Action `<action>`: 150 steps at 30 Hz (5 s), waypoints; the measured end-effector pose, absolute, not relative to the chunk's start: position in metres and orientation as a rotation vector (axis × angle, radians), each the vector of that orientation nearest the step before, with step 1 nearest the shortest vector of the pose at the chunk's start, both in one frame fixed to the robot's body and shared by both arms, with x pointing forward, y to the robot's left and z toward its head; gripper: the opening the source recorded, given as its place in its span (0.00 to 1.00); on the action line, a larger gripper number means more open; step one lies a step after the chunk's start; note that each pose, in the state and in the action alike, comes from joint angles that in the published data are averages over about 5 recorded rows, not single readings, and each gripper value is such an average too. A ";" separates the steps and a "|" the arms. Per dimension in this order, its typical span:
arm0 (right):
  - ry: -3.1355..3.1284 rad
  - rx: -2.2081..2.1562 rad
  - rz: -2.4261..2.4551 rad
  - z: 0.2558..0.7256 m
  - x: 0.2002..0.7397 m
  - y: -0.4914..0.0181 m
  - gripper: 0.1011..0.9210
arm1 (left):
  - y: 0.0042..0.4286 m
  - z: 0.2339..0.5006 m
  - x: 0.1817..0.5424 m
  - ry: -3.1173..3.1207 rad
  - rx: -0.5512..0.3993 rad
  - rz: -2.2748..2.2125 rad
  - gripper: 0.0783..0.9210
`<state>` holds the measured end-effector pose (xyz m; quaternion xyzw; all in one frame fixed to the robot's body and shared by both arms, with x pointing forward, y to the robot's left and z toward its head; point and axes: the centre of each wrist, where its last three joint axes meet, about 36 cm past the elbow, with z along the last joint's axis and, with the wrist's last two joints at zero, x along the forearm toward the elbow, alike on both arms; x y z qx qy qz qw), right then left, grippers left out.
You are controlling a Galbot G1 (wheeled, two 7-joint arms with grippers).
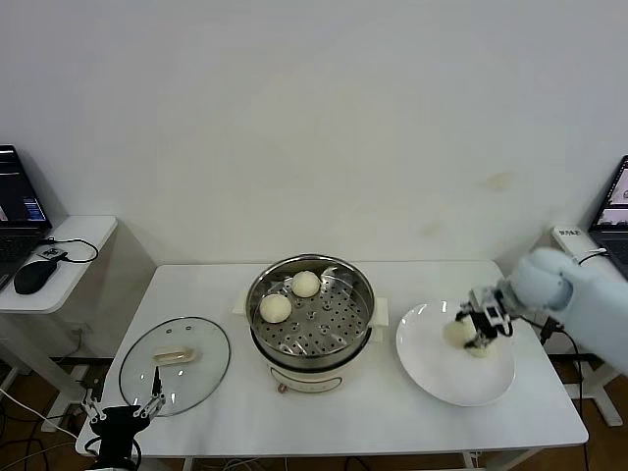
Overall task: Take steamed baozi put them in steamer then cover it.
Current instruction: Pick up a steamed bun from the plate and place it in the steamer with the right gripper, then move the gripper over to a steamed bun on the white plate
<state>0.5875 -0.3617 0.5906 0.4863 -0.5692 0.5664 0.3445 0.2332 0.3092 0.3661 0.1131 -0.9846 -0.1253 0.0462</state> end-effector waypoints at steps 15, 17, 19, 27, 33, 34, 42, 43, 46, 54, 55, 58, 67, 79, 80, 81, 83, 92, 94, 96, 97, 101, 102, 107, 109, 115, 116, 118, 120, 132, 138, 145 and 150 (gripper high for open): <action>-1.513 1.470 1.686 0.682 0.628 -0.221 0.61 | 0.309 0.370 0.233 -3.017 0.370 -0.372 0.88; -1.479 1.524 1.713 0.680 0.631 -0.198 0.61 | 0.309 0.371 0.233 -3.017 0.378 -0.371 0.88; -1.437 1.577 1.742 0.677 0.633 -0.177 0.61 | 0.310 0.371 0.232 -3.016 0.387 -0.370 0.88; -1.229 1.765 1.877 0.648 0.636 -0.115 0.61 | 0.311 0.370 0.231 -3.013 0.419 -0.360 0.88; -1.061 1.879 1.988 0.620 0.634 -0.083 0.62 | 0.312 0.373 0.232 -3.018 0.441 -0.353 0.88; -1.033 1.896 2.006 0.615 0.634 -0.079 0.62 | 0.312 0.373 0.232 -3.018 0.445 -0.352 0.88; -0.820 2.028 2.121 0.590 0.624 -0.050 0.63 | 0.315 0.372 0.233 -3.016 0.465 -0.350 0.88; -0.798 2.041 2.130 0.588 0.623 -0.048 0.63 | 0.315 0.372 0.232 -3.016 0.466 -0.350 0.88; -0.744 2.072 2.149 0.584 0.621 -0.043 0.64 | 0.315 0.371 0.232 -3.014 0.468 -0.349 0.88; -0.660 2.119 2.166 0.577 0.616 -0.041 0.64 | 0.314 0.370 0.230 -3.011 0.472 -0.343 0.88; -0.656 2.123 2.167 0.577 0.615 -0.042 0.64 | 0.314 0.370 0.231 -3.011 0.471 -0.342 0.88; -0.650 2.135 2.169 0.577 0.613 -0.043 0.68 | 0.313 0.370 0.231 -3.013 0.469 -0.340 0.88; -0.667 2.121 2.174 0.599 0.613 -0.056 0.88 | 0.310 0.372 0.231 -3.018 0.460 -0.339 0.88; -0.949 1.911 2.083 0.667 0.619 -0.124 0.88 | 0.312 0.380 0.237 -3.043 0.433 -0.355 0.88; -0.983 1.881 2.065 0.671 0.618 -0.133 0.88 | 0.312 0.381 0.237 -3.044 0.430 -0.356 0.88; -1.016 1.850 2.045 0.674 0.618 -0.141 0.88 | 0.312 0.381 0.237 -3.046 0.426 -0.357 0.88; -1.085 1.783 2.000 0.678 0.615 -0.161 0.88 | 0.312 0.382 0.238 -3.050 0.419 -0.359 0.88; -1.319 1.499 1.805 0.672 0.600 -0.266 0.88 | 0.310 0.383 0.243 -3.058 0.382 -0.368 0.88; -1.348 1.449 1.767 0.663 0.596 -0.288 0.88 | 0.310 0.382 0.243 -3.057 0.375 -0.368 0.88; -1.371 1.404 1.731 0.652 0.591 -0.309 0.88 | 0.309 0.382 0.243 -3.056 0.369 -0.370 0.88; -1.381 1.383 1.713 0.646 0.588 -0.320 0.88 | 0.308 0.382 0.243 -3.055 0.366 -0.371 0.88; -1.404 1.312 1.647 0.619 0.578 -0.356 0.88 | 0.308 0.381 0.242 -3.049 0.359 -0.379 0.88; -1.407 1.297 1.633 0.612 0.575 -0.363 0.88 | 0.308 0.381 0.242 -3.047 0.358 -0.381 0.88; -1.417 1.226 1.580 0.581 0.568 -0.395 0.88 | 0.309 0.381 0.241 -3.037 0.359 -0.391 0.88; -1.419 1.200 1.564 0.570 0.566 -0.405 0.88 | 0.310 0.381 0.240 -3.033 0.362 -0.394 0.88; -1.410 1.143 1.524 0.537 0.566 -0.428 0.88 | 0.314 0.380 0.237 -3.021 0.378 -0.404 0.88; -1.407 1.136 1.518 0.533 0.567 -0.431 0.88 | 0.315 0.380 0.237 -3.019 0.381 -0.406 0.88; -1.400 1.125 1.509 0.523 0.567 -0.436 0.88 | 0.316 0.380 0.236 -3.016 0.386 -0.407 0.88; -1.395 1.115 1.500 0.514 0.568 -0.440 0.88 | 0.316 0.379 0.235 -3.013 0.390 -0.407 0.88; -1.401 1.080 1.485 0.473 0.579 -0.444 0.88 | 0.322 0.378 0.235 -3.006 0.406 -0.422 0.88; -1.405 1.079 1.473 0.455 0.585 -0.438 0.88 | 0.324 0.377 0.235 -3.002 0.408 -0.428 0.88; -1.403 1.069 1.465 0.447 0.589 -0.434 0.83 | 0.323 0.376 0.236 -3.003 0.410 -0.424 0.88; -1.405 1.062 1.460 0.445 0.592 -0.431 0.74 | 0.323 0.375 0.236 -3.003 0.413 -0.422 0.88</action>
